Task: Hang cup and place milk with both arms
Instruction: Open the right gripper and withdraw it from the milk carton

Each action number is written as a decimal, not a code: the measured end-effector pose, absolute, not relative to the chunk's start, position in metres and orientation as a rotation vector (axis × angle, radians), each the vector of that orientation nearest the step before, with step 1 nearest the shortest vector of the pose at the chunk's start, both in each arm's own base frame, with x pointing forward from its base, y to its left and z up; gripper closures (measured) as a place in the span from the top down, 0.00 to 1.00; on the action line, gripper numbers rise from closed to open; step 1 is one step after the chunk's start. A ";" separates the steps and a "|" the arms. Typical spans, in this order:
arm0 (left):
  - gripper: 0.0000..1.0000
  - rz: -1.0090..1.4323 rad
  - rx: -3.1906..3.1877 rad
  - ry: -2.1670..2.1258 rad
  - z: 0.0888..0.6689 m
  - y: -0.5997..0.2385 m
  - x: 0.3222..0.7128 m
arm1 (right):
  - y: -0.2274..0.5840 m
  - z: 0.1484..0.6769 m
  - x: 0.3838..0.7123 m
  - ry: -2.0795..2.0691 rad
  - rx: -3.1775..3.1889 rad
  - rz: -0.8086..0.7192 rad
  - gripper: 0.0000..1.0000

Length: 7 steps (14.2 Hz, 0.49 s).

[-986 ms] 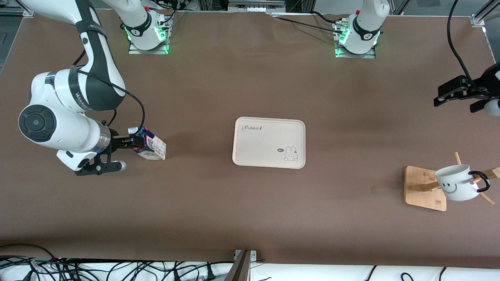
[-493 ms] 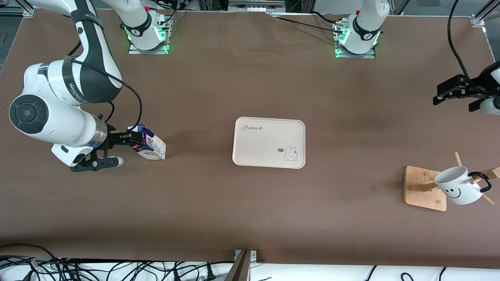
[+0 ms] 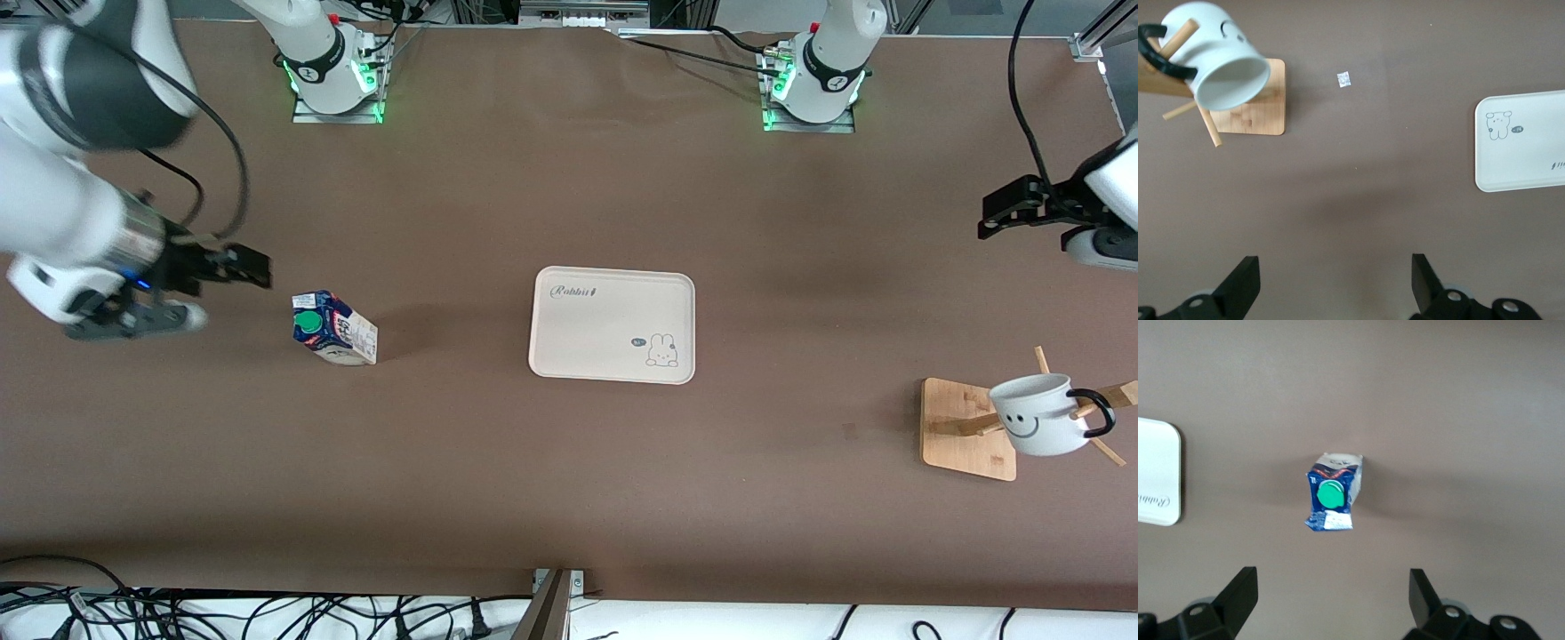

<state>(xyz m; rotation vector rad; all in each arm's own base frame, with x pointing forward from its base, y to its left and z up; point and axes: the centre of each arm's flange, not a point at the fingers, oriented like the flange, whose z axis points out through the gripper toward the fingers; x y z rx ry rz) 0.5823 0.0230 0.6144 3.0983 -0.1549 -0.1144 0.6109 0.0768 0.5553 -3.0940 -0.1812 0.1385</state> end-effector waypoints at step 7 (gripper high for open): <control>1.00 -0.100 3.089 -0.116 0.618 0.034 0.581 | 0.030 0.549 0.572 -0.247 -3.073 0.098 1.00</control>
